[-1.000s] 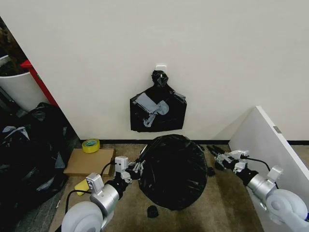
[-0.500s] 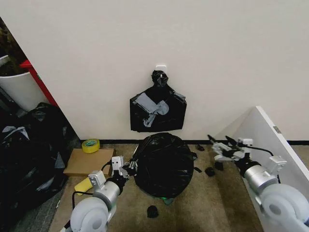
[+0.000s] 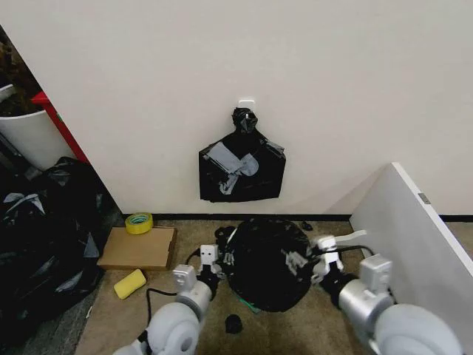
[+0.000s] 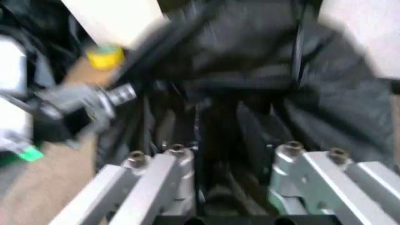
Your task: Place the garbage bag over the trash bin.
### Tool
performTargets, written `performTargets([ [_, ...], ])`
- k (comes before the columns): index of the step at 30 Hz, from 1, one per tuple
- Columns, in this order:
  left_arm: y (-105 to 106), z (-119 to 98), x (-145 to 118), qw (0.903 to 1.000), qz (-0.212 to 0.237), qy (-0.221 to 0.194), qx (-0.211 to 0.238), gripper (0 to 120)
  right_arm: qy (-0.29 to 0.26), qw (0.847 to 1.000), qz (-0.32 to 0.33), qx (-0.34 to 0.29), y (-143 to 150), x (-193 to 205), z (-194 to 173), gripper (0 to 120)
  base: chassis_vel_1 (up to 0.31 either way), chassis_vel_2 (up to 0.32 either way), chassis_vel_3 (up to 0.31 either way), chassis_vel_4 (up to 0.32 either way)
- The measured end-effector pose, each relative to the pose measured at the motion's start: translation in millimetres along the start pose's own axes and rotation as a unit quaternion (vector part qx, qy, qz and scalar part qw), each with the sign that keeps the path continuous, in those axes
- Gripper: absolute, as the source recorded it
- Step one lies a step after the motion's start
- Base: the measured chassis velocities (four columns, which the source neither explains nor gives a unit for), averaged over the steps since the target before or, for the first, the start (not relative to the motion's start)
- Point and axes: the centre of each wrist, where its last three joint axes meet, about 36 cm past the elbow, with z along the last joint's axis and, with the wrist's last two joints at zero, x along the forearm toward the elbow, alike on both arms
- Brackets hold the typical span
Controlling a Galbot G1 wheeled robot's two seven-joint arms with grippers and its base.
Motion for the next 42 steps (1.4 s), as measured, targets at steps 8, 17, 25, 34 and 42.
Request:
performTargets([
  [8,4.6,-0.2,13.2,0.9988,-0.003,-0.013,-0.046,5,0.040,0.999,0.020,0.008,15.1,-36.9,19.5,0,0.000,0.000,0.000,0.000],
  [17,2.3,-4.4,24.9,0.9976,0.006,-0.025,-0.064,5,0.062,0.996,0.042,0.045,33.2,-101.2,39.0,0,0.000,0.000,0.000,0.000],
  [25,0.0,-6.5,34.1,0.9959,0.012,-0.033,-0.083,5,0.069,0.992,0.065,0.083,45.6,-153.7,45.5,0,0.000,0.000,0.000,0.000],
  [34,-1.4,-17.5,43.2,0.9960,0.019,-0.041,-0.077,5,0.076,0.984,0.104,0.127,34.6,-193.8,71.4,0,0.000,0.000,0.000,0.000],
  [42,-1.4,-23.4,47.8,0.9959,0.030,-0.037,-0.077,5,0.069,0.980,0.106,0.152,39.9,-202.7,76.4,0,0.000,0.000,0.000,0.000],
])
